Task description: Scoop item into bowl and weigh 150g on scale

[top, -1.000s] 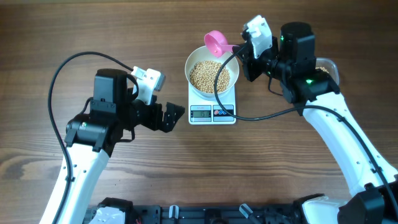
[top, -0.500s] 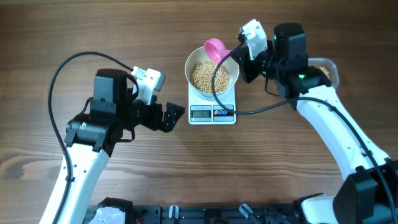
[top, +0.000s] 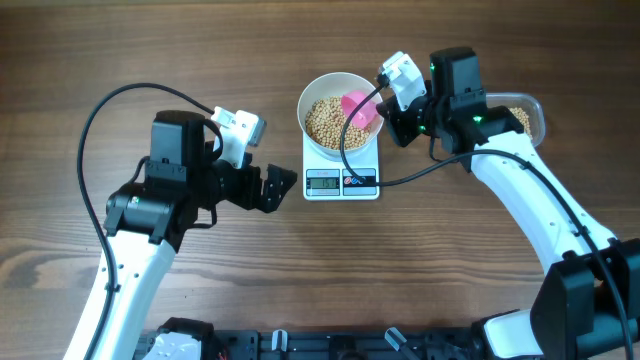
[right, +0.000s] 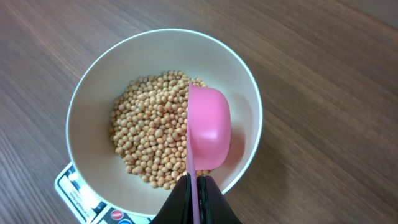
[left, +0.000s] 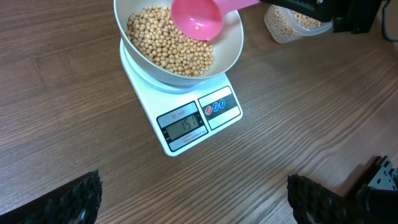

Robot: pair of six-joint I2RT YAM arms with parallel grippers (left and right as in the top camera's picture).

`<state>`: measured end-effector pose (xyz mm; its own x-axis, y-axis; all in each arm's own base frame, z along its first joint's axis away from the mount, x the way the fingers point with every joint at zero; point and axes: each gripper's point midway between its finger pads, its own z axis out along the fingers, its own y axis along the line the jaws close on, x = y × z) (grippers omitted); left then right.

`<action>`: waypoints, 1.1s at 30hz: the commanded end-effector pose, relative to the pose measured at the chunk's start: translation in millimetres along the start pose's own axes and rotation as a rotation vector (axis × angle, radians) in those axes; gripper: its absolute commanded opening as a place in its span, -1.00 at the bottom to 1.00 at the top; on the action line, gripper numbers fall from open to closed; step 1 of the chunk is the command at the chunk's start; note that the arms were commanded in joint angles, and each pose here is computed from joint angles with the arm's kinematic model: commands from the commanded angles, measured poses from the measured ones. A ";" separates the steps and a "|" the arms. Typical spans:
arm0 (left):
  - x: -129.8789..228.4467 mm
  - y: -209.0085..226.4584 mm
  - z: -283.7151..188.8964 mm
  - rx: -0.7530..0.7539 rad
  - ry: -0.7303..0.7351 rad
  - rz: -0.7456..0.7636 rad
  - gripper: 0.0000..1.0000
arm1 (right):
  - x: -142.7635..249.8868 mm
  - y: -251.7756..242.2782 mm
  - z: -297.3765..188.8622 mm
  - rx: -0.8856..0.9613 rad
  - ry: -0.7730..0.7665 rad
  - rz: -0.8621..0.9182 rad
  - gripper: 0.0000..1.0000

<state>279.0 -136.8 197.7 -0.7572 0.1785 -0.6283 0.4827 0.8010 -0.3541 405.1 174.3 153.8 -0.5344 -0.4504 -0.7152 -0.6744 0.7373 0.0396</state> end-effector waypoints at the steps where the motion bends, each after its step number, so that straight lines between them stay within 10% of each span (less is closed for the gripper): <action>1: -0.4 0.2 0.4 0.010 -0.001 -0.013 1.00 | -2.8 -3.0 3.4 0.019 -0.004 -0.028 -0.92; 33: -0.4 0.2 0.4 0.010 -0.001 -0.013 1.00 | -41.2 25.7 12.1 -0.014 -0.118 0.096 -0.91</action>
<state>278.9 -136.8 197.7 -0.7574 0.1785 -0.6280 0.4825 0.8010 -0.3542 407.3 225.9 155.6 -0.5275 -0.3832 -0.7582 -0.6745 0.7315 0.0996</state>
